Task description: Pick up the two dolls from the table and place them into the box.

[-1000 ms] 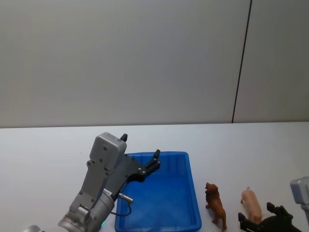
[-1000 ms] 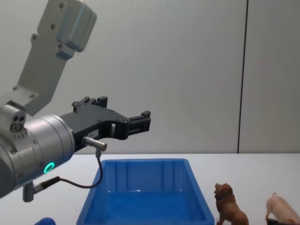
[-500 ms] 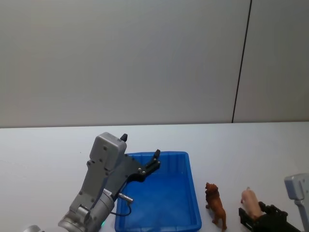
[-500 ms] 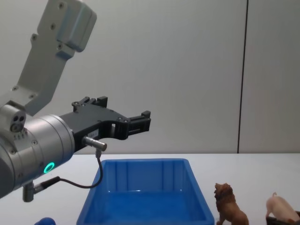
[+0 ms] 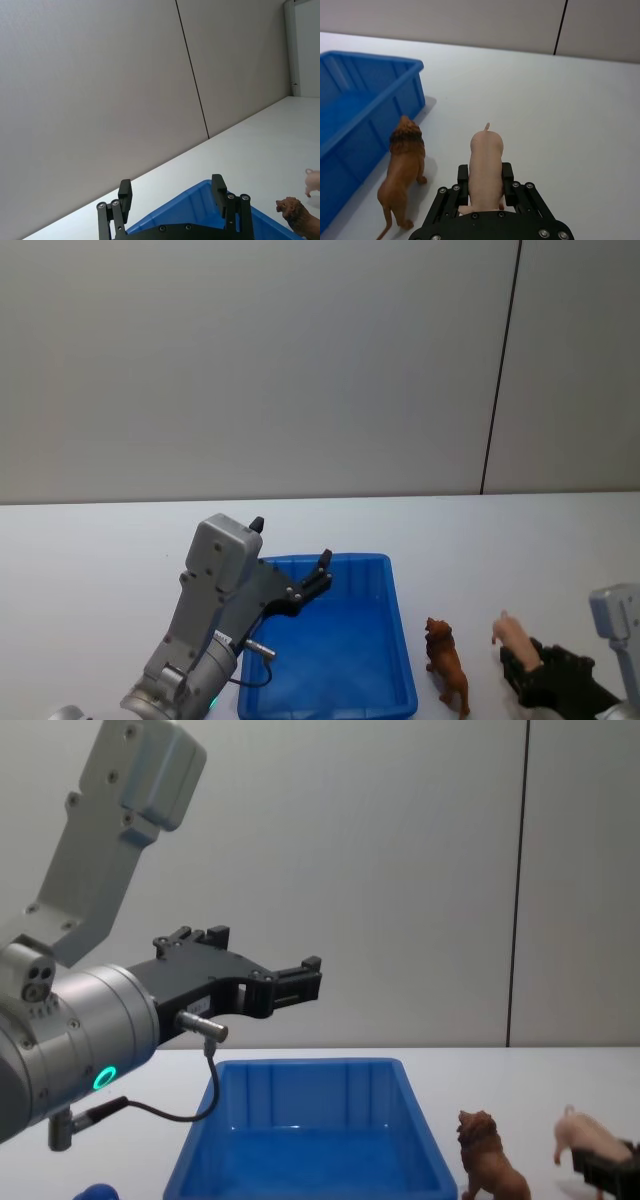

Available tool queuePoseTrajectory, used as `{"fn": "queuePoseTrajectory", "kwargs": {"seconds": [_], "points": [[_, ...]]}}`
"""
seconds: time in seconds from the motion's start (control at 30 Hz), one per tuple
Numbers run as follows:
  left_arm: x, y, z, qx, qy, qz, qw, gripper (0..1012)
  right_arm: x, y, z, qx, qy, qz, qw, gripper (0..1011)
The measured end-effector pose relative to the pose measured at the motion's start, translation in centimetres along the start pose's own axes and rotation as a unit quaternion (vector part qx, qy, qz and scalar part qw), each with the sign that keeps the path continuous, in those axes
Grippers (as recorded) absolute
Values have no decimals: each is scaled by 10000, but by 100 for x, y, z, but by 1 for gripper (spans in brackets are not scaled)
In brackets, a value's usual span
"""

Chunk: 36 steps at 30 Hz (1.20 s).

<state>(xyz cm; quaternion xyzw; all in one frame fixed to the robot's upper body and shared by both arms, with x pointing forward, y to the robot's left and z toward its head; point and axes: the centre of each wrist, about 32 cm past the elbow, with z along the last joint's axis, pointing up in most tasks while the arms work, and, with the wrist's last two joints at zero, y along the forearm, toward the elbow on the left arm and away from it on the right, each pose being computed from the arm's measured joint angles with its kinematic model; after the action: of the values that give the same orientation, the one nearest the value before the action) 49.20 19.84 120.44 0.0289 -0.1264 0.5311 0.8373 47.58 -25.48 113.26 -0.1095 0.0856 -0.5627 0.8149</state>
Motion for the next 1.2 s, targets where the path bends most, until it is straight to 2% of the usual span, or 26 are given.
{"fn": "queuePoseTrajectory", "kwargs": {"seconds": [0.23,0.43,0.63,0.8,0.93,1.2], "points": [[0,0,0,0,0,0,10000,1002,-23,12,156,361,-168,37,9992,369],[0,0,0,0,0,0,10000,1002,-59,38,371,720,-303,236,9967,369],[0,0,0,0,0,0,10000,1002,-140,111,629,1023,-398,611,9921,369],[0,0,0,0,0,0,10000,1002,-199,175,754,1082,-411,855,9896,369],[0,0,0,0,0,0,10000,1002,-296,288,887,1054,-380,1169,9868,369],[0,0,0,0,0,0,10000,1002,-461,493,990,823,-316,1621,9828,393]]}}
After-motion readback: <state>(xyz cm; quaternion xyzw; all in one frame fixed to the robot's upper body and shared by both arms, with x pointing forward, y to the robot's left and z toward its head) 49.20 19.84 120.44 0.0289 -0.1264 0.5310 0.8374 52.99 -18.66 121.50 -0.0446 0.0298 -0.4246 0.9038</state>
